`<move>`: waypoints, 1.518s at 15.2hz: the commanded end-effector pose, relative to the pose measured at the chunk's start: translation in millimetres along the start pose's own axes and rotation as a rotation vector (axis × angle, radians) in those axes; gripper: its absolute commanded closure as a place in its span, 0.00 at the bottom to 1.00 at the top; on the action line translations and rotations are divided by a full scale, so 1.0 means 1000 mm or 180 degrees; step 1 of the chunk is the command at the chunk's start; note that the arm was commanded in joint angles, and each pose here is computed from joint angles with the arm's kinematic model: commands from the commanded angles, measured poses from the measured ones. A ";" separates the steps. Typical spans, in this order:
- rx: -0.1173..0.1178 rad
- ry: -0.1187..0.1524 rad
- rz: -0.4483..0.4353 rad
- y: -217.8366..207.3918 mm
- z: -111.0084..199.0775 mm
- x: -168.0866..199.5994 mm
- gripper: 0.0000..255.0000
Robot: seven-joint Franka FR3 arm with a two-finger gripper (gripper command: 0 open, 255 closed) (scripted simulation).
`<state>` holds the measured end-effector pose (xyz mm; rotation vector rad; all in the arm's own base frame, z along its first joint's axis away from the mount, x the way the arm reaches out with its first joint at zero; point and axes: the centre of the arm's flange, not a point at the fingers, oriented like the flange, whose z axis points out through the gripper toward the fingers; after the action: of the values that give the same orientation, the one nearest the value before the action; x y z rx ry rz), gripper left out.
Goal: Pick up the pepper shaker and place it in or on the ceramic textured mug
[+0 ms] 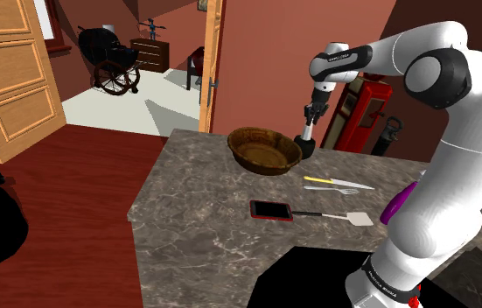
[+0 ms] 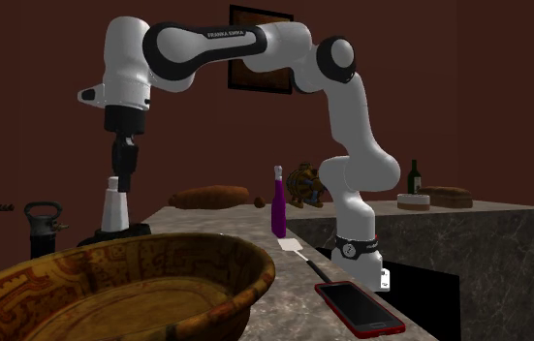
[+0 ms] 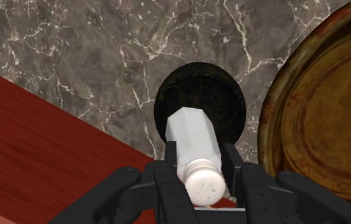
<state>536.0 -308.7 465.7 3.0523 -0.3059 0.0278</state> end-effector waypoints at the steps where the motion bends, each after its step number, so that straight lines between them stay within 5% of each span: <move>1: 0.0000 0.0000 0.0000 0.000 0.001 0.000 1.00; 5: 0.0000 0.0000 0.0000 0.000 0.001 0.000 1.00; 6: 0.0000 0.0000 0.0000 0.000 0.001 0.000 0.00; 11: 0.0000 0.0000 0.0000 0.000 0.001 0.000 0.00; 15: 0.0000 0.0000 0.0000 0.000 -0.049 0.000 0.00; 23: 0.0000 0.0000 0.0000 0.000 -0.049 0.000 0.00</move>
<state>535.5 -305.0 514.8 3.0523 -0.3057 0.0279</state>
